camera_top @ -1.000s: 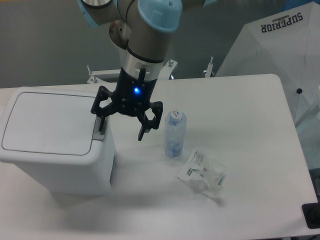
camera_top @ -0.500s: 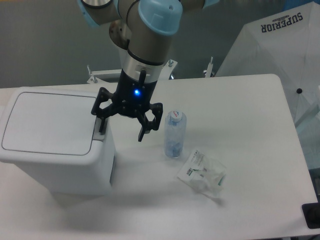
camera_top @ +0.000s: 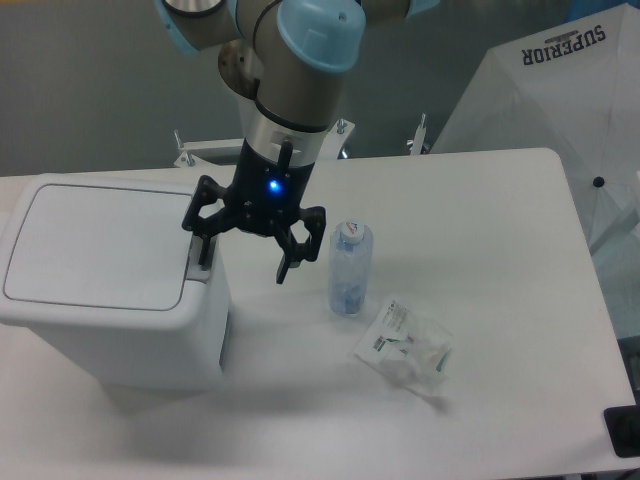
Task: Open the trash can
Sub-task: 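Press the gripper finger down on the grey lid button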
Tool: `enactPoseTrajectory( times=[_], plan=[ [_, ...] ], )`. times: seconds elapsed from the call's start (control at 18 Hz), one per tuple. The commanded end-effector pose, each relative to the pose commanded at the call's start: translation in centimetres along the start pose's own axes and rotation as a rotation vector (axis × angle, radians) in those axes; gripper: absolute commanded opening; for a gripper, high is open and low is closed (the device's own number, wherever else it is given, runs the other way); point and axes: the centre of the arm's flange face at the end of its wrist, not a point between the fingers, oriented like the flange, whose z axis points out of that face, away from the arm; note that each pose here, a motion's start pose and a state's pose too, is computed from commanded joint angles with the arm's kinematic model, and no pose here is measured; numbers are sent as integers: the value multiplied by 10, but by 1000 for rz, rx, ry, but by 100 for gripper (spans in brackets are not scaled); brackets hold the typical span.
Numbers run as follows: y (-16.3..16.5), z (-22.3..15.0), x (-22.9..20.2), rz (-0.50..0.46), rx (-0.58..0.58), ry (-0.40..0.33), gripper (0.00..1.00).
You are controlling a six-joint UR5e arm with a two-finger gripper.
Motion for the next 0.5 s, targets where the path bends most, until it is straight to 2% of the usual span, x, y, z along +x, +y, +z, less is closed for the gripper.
enactPoseTrajectory(
  times=[0.5],
  plan=[
    [0, 2, -1, 2, 4, -2, 100]
  ],
)
